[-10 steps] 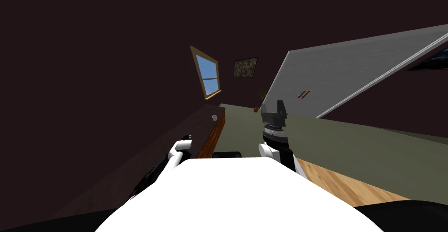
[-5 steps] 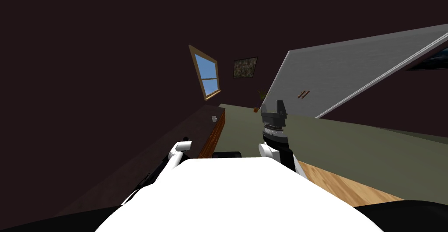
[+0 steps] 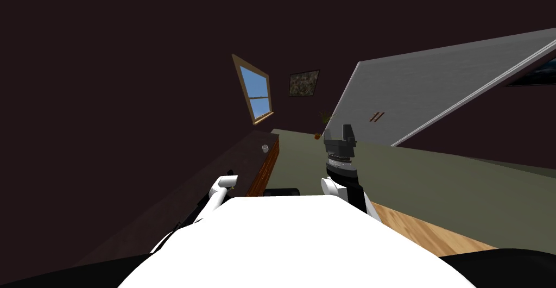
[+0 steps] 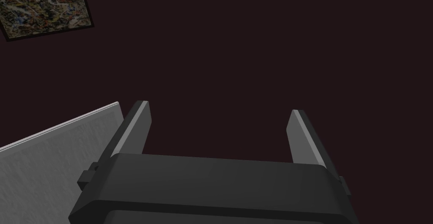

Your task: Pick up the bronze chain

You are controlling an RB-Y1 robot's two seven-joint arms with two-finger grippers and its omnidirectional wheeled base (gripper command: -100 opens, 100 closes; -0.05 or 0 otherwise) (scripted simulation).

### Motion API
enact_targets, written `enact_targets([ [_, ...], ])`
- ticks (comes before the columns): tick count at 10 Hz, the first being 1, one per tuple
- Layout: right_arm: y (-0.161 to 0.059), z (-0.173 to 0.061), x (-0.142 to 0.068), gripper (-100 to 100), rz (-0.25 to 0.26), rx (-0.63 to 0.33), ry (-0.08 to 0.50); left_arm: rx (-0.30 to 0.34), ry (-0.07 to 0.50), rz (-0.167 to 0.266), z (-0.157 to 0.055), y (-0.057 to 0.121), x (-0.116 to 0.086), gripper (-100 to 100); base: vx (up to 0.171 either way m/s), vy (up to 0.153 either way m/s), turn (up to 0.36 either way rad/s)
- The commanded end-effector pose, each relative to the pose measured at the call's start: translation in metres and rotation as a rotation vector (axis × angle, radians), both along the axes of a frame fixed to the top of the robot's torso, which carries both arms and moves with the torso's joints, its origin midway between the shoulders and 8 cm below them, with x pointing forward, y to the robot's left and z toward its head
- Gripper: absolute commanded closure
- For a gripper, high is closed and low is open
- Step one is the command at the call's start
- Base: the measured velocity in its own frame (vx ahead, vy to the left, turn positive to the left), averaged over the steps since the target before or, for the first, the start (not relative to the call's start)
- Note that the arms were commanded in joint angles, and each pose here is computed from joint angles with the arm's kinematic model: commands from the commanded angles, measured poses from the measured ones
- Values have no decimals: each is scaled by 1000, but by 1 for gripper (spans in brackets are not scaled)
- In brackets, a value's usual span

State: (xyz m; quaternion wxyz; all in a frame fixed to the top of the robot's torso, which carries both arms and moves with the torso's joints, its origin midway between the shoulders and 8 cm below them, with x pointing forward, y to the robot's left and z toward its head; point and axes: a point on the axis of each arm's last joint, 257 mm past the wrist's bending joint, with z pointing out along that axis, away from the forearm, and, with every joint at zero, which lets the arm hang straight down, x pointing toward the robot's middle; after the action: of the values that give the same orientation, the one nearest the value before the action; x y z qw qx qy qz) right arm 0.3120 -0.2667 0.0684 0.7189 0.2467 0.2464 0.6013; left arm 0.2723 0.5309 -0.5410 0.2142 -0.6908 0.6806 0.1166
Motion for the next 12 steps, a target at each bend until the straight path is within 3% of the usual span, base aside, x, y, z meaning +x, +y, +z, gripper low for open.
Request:
enact_targets([
  [1,0,0,0,0,0,0,0,0,0,0,0,0,0,0,0,0,0],
  [2,0,0,0,0,0,0,0,1,0,-3,-6,0,-5,-100,36,9,14],
  [6,0,0,0,0,0,0,0,3,2,-7,-15,1,-13,-100,53,19,11],
  [7,0,0,0,0,0,0,0,3,-1,-8,-16,1,-13,100,0,0,0],
  [11,0,0,0,0,0,0,0,4,-2,-9,-15,1,-12,100,0,0,-1],
  [12,0,0,0,0,0,0,0,4,-2,-9,-15,1,-12,0,0,0,0],
])
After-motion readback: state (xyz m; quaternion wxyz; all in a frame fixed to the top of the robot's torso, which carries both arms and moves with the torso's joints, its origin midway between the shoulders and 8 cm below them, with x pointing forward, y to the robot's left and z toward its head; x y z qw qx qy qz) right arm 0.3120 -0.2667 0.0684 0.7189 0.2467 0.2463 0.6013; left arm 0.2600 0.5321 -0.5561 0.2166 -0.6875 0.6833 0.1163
